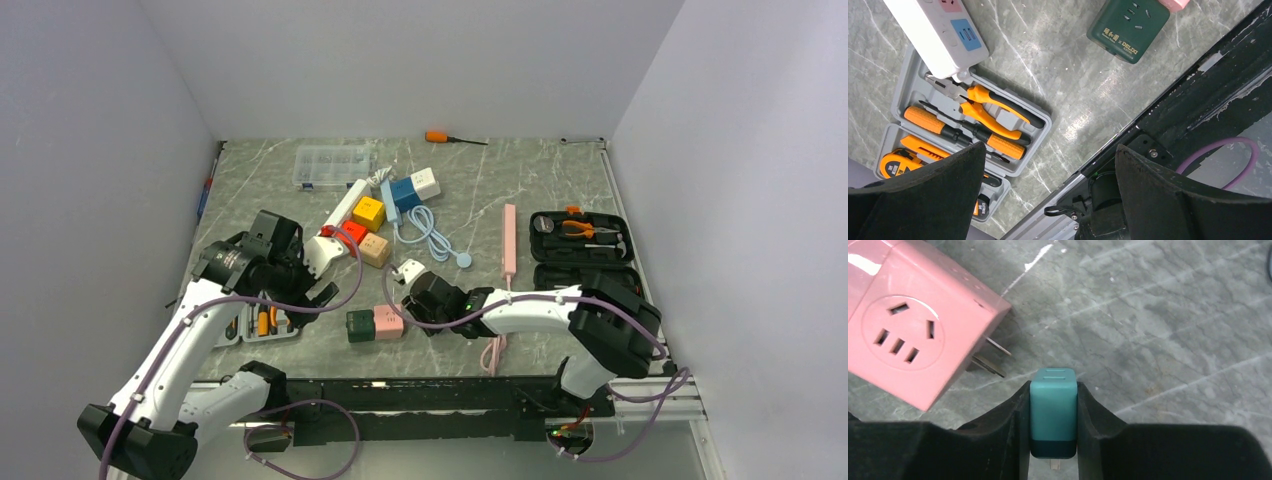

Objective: Pull the plug off the socket
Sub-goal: Pick up the plug from the corner of the board, then place the plug at the center of the board.

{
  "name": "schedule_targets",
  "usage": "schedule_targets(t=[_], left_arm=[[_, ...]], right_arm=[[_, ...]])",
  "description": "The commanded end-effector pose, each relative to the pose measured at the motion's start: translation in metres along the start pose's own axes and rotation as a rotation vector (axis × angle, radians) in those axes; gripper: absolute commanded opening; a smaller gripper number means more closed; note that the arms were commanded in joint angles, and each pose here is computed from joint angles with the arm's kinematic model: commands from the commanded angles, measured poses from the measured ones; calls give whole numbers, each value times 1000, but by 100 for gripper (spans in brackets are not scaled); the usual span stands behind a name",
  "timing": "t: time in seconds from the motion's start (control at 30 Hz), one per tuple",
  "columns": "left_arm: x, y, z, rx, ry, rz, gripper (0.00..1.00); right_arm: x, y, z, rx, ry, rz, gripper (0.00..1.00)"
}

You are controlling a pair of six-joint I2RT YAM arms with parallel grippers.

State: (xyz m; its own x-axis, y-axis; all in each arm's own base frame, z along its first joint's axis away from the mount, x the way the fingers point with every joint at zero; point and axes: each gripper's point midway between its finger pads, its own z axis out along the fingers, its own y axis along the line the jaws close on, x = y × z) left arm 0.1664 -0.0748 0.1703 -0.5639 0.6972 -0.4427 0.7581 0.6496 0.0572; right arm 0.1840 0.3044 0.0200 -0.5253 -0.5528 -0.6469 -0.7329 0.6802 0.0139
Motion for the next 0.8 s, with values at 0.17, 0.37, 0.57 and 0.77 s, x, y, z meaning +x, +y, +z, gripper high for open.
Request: schedule_targets(t=[0.17,0.37,0.57,0.77], left_arm=[[-6,4,1,-13,-25,-4,99],[-7,5,2,-20,-25,-24,99],[-11,0,-3,8,-31,-25,99],[-10,-3,-5,19,-41,-18,99]], right_arm=[[-34,-57,-44,258,-137,196,0],[-8,-129,-63,432,-125,467,0],[3,-137,-49,447,-78,513,0],[42,-140,-32,515,36,613,0]])
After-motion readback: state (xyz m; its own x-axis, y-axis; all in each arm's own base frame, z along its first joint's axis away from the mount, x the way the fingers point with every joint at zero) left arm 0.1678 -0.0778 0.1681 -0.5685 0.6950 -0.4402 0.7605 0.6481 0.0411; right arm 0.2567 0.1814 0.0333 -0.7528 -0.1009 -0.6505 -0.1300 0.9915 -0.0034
